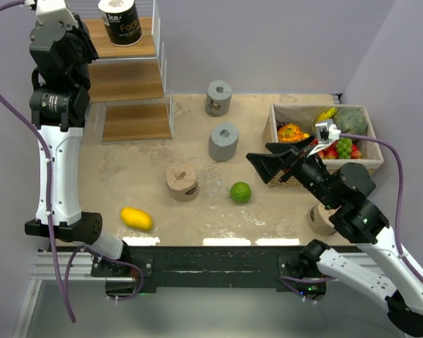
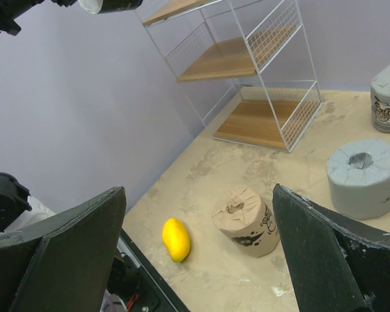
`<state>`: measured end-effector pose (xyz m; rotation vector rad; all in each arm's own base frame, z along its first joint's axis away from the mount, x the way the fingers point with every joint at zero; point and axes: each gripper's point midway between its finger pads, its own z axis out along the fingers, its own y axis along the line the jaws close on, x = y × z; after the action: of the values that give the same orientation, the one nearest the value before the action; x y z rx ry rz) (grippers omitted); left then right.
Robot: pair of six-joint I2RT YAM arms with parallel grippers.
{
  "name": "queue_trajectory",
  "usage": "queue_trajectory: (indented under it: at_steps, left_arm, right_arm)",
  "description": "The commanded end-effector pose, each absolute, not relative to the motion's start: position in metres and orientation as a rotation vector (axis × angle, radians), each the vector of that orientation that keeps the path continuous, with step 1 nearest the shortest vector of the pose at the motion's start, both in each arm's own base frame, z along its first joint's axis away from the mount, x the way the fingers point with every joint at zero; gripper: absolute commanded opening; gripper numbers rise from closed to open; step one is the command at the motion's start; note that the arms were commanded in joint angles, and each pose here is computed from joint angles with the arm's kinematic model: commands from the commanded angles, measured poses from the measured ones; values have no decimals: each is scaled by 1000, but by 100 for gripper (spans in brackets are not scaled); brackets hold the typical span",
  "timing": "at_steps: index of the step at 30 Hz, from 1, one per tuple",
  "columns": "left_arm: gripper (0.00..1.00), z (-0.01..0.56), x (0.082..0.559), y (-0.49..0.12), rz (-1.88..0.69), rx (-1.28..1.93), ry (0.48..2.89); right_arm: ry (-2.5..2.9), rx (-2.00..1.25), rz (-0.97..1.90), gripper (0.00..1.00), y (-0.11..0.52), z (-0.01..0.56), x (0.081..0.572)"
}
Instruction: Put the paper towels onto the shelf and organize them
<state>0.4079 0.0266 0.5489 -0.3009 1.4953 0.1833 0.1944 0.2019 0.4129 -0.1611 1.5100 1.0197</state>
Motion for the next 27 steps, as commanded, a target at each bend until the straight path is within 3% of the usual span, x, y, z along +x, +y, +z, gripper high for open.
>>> queue_trajectory:
  at_steps: [1, 22, 27]
  left_arm:
    - [41, 587, 415, 42, 220, -326, 1345]
    - [50, 577, 483, 54, 215, -251, 1316]
    - [50, 578, 489, 82, 240, -270, 1297]
  right_arm:
    - [1435, -155, 988, 99, 191, 440, 192]
    - [1413, -127, 961, 99, 183, 446, 193]
    - [1396, -116, 964, 99, 179, 450, 191]
